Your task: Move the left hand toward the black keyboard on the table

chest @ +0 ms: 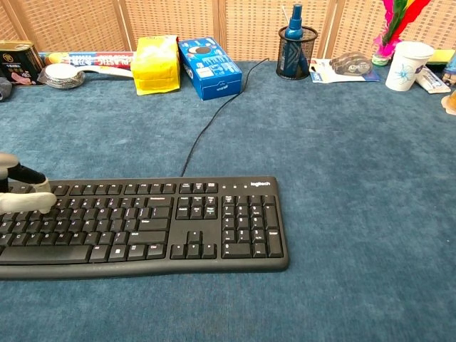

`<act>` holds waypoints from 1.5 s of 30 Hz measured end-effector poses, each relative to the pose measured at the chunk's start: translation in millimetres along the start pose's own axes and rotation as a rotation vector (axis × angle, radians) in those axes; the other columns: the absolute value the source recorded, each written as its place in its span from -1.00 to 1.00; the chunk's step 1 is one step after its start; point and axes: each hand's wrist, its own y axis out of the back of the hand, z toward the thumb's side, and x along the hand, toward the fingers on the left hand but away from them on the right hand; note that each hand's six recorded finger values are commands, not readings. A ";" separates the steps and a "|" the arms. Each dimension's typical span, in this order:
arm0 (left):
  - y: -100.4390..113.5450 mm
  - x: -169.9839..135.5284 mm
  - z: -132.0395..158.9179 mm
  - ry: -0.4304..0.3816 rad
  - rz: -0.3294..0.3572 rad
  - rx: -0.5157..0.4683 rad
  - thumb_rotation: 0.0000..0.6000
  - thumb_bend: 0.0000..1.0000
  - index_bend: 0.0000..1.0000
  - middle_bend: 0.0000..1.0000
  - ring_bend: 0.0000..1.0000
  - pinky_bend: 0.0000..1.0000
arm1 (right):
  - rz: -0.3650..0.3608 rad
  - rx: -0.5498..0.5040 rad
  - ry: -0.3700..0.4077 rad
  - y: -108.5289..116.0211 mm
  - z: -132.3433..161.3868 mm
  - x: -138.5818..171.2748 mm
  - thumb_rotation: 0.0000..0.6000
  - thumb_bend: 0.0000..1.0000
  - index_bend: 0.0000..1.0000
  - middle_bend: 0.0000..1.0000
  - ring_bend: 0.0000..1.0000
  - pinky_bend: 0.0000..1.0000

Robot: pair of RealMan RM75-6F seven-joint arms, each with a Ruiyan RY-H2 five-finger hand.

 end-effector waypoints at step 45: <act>65.1 -106.0 -54.6 0.169 0.406 -0.144 -1.00 -0.85 -0.23 0.13 -0.03 -0.08 | -0.015 -0.014 0.057 2.2 17.1 -8.2 -1.00 -0.39 -0.43 -0.38 -0.47 -0.51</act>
